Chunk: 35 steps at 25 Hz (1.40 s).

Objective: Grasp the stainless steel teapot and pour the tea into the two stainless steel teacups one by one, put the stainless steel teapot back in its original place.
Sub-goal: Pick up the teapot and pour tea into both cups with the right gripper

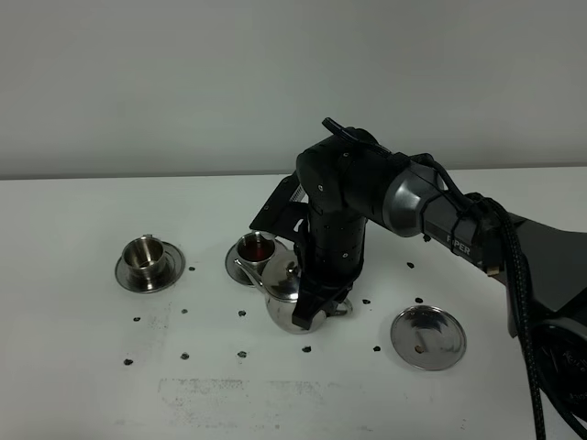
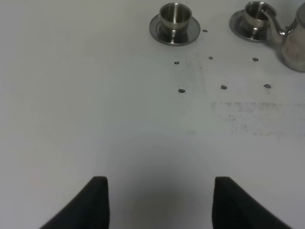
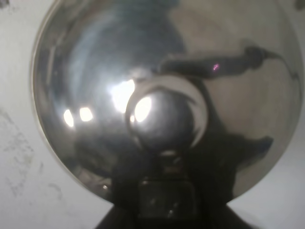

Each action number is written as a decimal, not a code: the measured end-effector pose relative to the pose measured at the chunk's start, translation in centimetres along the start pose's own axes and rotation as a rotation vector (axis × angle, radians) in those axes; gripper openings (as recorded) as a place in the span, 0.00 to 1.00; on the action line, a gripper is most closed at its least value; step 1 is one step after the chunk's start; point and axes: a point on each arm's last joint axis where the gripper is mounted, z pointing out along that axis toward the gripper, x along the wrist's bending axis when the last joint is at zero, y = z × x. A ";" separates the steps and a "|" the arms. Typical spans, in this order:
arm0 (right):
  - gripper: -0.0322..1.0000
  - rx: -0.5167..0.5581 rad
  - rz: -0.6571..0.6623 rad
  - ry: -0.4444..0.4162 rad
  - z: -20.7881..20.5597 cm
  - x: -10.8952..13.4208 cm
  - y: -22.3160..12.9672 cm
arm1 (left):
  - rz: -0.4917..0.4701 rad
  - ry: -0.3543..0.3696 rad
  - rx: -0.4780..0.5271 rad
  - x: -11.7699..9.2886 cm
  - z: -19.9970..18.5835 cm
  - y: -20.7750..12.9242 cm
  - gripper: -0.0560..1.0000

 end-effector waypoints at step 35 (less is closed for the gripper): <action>0.23 -0.153 -0.119 -0.269 -7.2 -2.6 2.2 | 0.000 0.000 0.000 0.0 0.0 0.0 0.56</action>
